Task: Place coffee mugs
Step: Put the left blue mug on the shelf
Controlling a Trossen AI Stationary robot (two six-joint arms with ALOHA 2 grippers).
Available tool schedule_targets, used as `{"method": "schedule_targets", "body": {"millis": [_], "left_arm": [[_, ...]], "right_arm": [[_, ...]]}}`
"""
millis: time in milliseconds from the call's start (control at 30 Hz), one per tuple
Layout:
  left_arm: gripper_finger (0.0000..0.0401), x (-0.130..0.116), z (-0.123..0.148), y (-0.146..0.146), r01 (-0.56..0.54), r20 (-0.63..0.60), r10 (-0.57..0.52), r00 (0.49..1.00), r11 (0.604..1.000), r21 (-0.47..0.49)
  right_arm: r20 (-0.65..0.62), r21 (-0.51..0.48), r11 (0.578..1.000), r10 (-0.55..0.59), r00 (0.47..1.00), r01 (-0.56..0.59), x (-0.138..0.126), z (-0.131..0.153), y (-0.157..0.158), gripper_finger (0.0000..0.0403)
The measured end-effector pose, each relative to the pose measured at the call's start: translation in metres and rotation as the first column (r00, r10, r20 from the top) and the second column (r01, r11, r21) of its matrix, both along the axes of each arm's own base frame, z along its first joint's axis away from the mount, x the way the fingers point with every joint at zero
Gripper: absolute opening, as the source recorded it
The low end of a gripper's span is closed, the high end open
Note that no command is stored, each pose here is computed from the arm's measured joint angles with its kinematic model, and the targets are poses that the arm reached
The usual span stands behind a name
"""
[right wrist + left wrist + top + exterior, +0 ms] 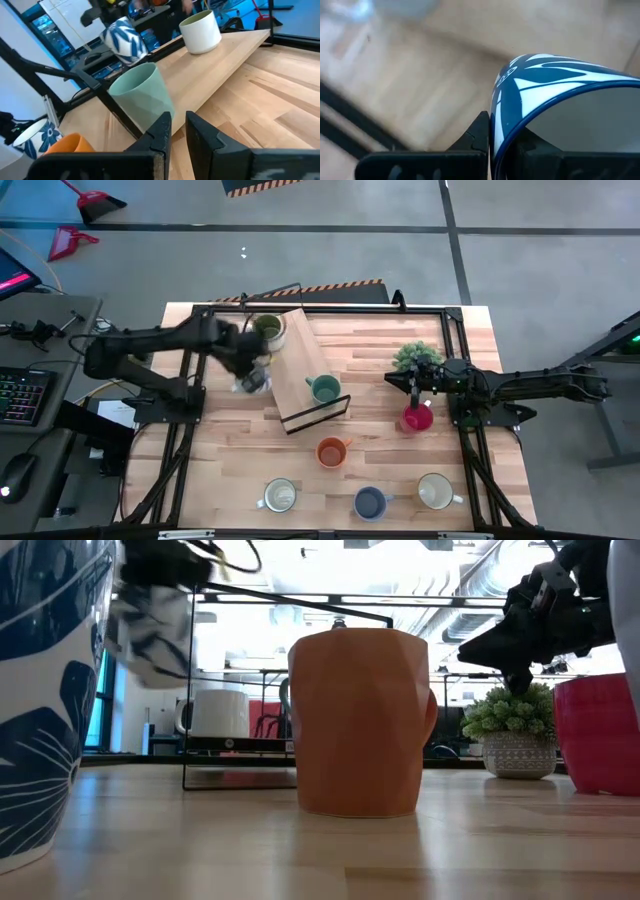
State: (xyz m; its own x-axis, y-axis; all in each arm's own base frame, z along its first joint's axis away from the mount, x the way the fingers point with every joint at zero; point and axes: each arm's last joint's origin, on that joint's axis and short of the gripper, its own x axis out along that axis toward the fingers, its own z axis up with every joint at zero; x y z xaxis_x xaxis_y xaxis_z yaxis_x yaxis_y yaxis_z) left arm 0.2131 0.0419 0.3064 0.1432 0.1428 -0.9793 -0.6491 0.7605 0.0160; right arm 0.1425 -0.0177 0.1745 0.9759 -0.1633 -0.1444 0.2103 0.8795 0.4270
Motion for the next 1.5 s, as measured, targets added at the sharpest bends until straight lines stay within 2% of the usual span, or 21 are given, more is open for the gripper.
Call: {"method": "schedule_targets", "body": {"millis": [233,633,1000,1300,1500], "left_arm": [[0.0011,0.029,-0.015,0.046,0.032,-0.002,-0.032,0.999,0.999,-0.025],[0.0011,0.062,-0.045,0.084,0.074,-0.109,-0.08,0.991,0.996,-0.054],[0.0011,0.06,-0.05,0.092,0.057,-0.169,-0.057,0.984,0.998,0.0],[0.0011,0.06,-0.05,0.093,0.056,-0.171,-0.055,0.984,0.998,0.001],[0.0045,0.06,-0.049,0.093,0.059,-0.169,-0.058,0.984,0.998,-0.001]], "right_arm": [[0.0,0.002,1.0,-0.001,1.0,0.001,0.0,0.0,0.0,0.0039],[0.0,0.002,1.0,-0.001,1.0,0.001,0.0,0.0,0.0,0.0039],[0.001,0.002,1.0,0.0,1.0,0.0,0.0,0.0,0.0,0.0039],[0.001,0.003,1.0,0.002,1.0,-0.002,0.0,0.0,0.0,0.0039],[0.001,0.002,1.0,0.002,1.0,-0.002,0.0,0.0,0.0,0.0039]]}}
